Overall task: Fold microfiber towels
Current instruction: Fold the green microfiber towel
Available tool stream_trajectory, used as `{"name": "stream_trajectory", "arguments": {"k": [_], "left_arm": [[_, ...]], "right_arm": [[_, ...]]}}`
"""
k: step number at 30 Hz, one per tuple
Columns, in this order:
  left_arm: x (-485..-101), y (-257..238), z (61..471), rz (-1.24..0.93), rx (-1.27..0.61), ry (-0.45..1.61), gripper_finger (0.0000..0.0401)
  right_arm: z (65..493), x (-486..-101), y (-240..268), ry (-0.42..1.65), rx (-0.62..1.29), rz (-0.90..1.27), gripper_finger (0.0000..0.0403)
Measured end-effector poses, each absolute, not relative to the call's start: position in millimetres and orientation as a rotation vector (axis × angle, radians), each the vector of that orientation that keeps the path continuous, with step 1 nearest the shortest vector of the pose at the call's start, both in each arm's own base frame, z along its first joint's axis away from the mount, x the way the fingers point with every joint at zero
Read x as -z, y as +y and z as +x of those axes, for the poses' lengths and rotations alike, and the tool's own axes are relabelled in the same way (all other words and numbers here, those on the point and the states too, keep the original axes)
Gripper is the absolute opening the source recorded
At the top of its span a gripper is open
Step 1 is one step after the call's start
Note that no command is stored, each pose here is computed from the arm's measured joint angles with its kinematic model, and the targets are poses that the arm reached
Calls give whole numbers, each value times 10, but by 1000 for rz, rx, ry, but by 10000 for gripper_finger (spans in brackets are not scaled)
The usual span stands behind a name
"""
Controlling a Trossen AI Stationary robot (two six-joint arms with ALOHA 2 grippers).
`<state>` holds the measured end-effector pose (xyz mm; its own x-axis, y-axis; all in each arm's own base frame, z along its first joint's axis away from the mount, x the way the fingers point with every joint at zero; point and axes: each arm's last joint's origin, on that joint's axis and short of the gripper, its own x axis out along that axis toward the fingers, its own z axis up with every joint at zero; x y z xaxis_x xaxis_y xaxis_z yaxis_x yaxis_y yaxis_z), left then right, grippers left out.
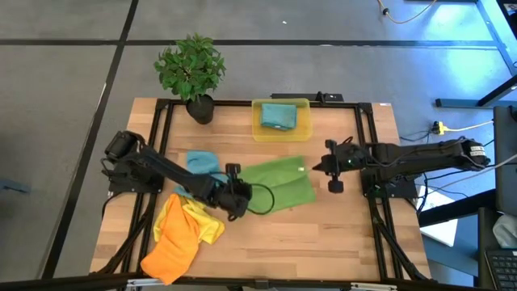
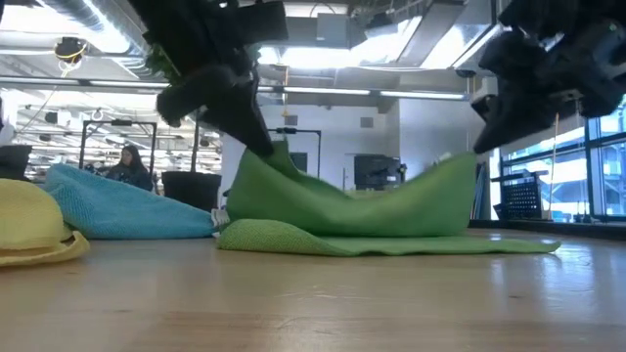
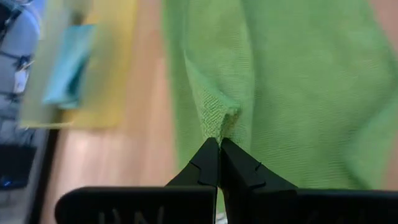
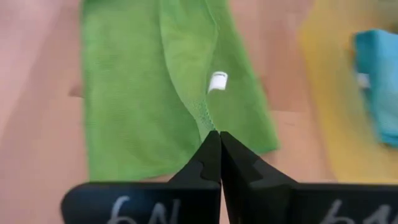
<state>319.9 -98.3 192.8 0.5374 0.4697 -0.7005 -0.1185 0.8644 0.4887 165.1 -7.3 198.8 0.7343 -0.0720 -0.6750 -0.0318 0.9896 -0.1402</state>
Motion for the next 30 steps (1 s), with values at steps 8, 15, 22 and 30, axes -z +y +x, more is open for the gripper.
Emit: {"name": "stream_trajectory", "arguments": {"k": [8, 15, 22, 30], "left_arm": [[-1618, -1274, 3293, 386, -236, 943, 0], [-1599, -1473, 3215, 380, -217, 920, 0], [-1592, -1577, 3167, 328, -169, 929, 0], [-1580, -1536, 3188, 278, -123, 965, 19]], "right_arm": [[1585, -1762, 45, 787, -46, -67, 0], [1581, -1770, 185, 773, -134, -11, 0], [1542, -1746, 303, 812, -194, 25, 0], [1525, -1741, 354, 830, -229, 79, 14]]}}
